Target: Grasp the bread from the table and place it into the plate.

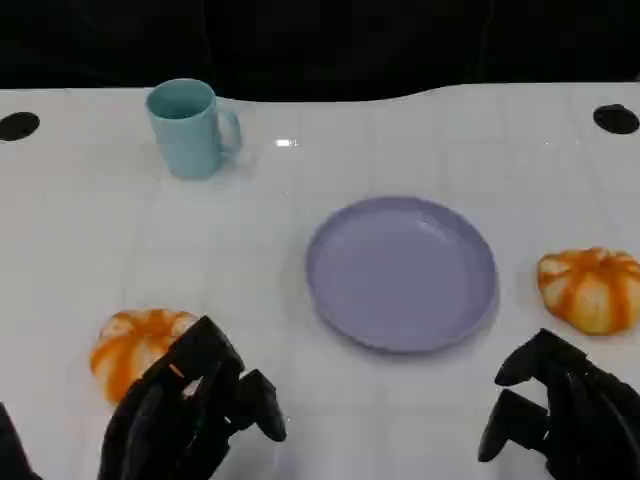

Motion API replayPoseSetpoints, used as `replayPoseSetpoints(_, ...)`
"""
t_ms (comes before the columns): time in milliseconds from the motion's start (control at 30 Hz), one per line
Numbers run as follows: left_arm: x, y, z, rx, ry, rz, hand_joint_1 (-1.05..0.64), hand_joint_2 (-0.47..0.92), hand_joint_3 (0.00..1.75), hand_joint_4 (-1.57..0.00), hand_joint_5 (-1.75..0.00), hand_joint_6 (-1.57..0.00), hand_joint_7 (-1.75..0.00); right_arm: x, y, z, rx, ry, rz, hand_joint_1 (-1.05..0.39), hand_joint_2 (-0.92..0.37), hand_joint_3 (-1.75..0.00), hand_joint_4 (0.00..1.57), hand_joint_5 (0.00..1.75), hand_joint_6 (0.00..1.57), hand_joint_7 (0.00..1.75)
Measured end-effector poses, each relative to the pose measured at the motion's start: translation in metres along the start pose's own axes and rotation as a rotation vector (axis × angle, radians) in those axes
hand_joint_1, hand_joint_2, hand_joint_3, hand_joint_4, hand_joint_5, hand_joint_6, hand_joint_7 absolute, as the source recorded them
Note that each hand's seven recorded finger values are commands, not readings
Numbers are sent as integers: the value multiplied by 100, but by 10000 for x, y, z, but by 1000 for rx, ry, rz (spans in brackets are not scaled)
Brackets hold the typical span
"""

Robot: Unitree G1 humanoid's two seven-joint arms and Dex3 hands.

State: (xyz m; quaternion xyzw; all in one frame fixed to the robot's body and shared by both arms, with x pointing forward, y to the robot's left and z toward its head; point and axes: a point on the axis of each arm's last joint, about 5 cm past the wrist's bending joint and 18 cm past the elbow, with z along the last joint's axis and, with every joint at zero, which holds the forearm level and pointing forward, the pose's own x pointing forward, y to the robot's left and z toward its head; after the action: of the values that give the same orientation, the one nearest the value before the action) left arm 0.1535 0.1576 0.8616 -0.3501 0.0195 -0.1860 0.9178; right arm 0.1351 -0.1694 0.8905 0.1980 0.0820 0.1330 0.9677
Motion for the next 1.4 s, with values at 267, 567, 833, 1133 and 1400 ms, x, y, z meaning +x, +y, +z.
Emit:
replayPoseSetpoints(267,1,1,-1,1,-1,0,-57,92,36,-73,-175,-54,-175,2,0,2,-1,-1,1,-53,-92,-44,62,175,44,164)
replayPoseSetpoints(567,9,7,-2,0,1,-4,-57,92,37,-72,-175,-53,-175,4,-1,-1,-2,0,0,-53,-92,-43,60,175,43,163)
replayPoseSetpoints(833,8,11,1,9,2,-3,-56,92,40,-67,-175,-54,-156,6,2,0,-5,-1,1,-53,-92,-44,60,175,42,164)
replayPoseSetpoints(1133,0,19,88,182,-51,3,-58,92,23,-58,-146,-73,-68,12,17,-7,1,-2,4,-53,-92,-44,60,175,43,163)
replayPoseSetpoints(1400,8,-19,169,355,-84,13,-59,92,17,-50,-116,-66,-22,17,32,-10,4,-3,4,-53,-92,-44,60,175,43,163)
